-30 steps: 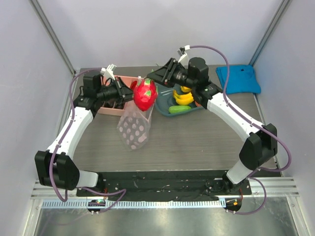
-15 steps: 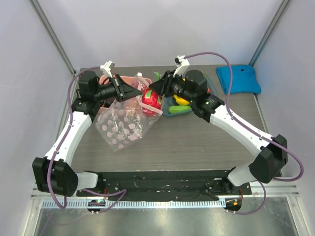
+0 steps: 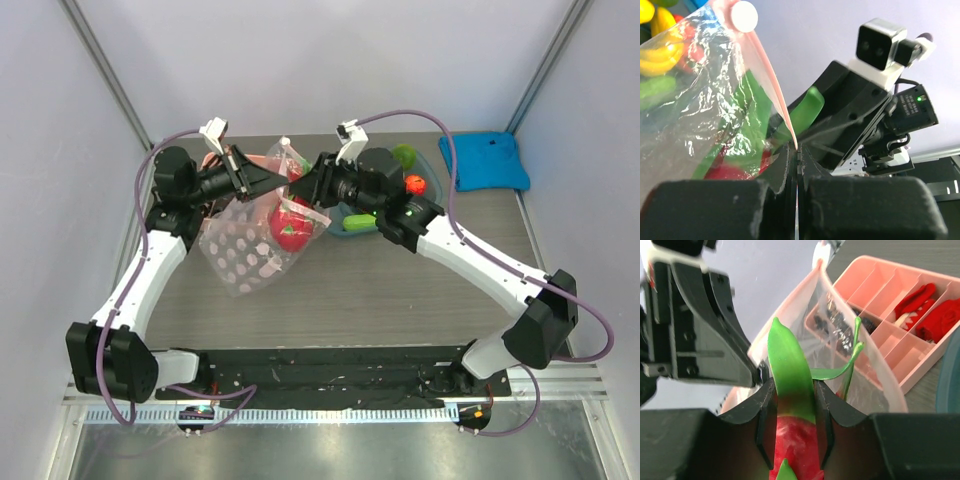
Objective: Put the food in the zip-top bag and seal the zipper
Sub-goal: Place the fake fruit in the zipper food storage bag, then adjust the zipper food storage bag at the center of the board.
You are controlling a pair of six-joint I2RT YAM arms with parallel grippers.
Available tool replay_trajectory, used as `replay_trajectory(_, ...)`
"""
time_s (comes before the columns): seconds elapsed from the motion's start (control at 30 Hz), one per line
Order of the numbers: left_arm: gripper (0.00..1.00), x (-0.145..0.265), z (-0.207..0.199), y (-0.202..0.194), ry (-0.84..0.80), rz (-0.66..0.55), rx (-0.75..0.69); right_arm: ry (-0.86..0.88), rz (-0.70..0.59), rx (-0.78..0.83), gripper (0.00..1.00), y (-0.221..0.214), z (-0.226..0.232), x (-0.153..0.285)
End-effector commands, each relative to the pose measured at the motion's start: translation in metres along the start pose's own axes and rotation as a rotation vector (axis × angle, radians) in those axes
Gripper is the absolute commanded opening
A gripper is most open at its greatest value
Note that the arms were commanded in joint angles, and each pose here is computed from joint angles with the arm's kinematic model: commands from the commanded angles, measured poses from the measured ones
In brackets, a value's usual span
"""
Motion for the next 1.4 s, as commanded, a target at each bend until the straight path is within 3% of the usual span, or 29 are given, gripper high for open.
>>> replay_trajectory(0.0,0.0,0.007,-0.024,0.003,-0.087,-0.038,-0.116,0.169,0.026,0.107,0.01,0.003,0.025,0.01)
replay_trajectory(0.07,0.0,0.007,-0.025,0.003,-0.098,-0.035,-0.125,0.199,0.042,0.125,0.06,0.002,0.027,0.012)
replay_trajectory(0.17,0.0,0.009,-0.028,0.002,-0.11,-0.041,-0.142,0.257,0.064,0.152,0.33,0.004,0.034,0.016)
replay_trajectory(0.23,0.0,0.01,-0.03,0.001,-0.121,-0.035,-0.157,0.293,0.054,0.2,0.44,0.011,0.041,0.021)
replay_trajectory(0.27,0.0,0.012,-0.03,-0.002,-0.124,-0.026,-0.16,0.277,0.083,0.215,0.56,0.009,0.04,0.024)
replay_trajectory(0.33,0.0,0.015,-0.031,-0.006,-0.116,-0.019,-0.159,0.291,0.071,0.257,0.63,0.017,0.046,0.034)
replay_trajectory(0.43,0.0,0.022,-0.03,-0.02,-0.112,0.016,-0.138,0.302,0.096,0.336,0.82,0.02,0.047,0.053)
replay_trajectory(0.53,0.0,0.031,-0.027,-0.039,-0.116,0.066,-0.103,0.281,0.103,0.393,0.94,0.018,0.042,0.073)
replay_trajectory(0.8,0.0,0.039,0.009,-0.072,-0.009,0.093,-0.034,0.114,0.117,0.411,0.94,0.01,0.016,0.091)
replay_trajectory(0.97,0.0,0.037,-0.011,-0.055,-0.021,0.057,-0.101,-0.034,0.14,0.385,0.96,0.014,-0.015,0.084)
replay_trajectory(1.17,0.0,0.037,-0.024,-0.045,-0.027,0.073,-0.135,-0.042,0.272,0.297,0.96,-0.004,-0.045,0.058)
replay_trajectory(1.27,0.0,0.038,-0.018,-0.049,0.021,0.087,-0.117,-0.021,0.324,0.267,0.92,-0.013,-0.051,0.046)
replay_trajectory(1.37,0.0,0.041,-0.014,-0.051,0.095,0.099,-0.102,-0.013,0.348,0.229,0.8,-0.017,-0.055,0.034)
Point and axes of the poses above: each gripper's point midway between its finger pads, its own x axis back along the fingers, its own z axis along the line the jaws close on, y = z × x, the point moved 9 cm from there along x, back along the fingers, and after that the axes turned 6 degrees about -x, right-handed, at the moved point
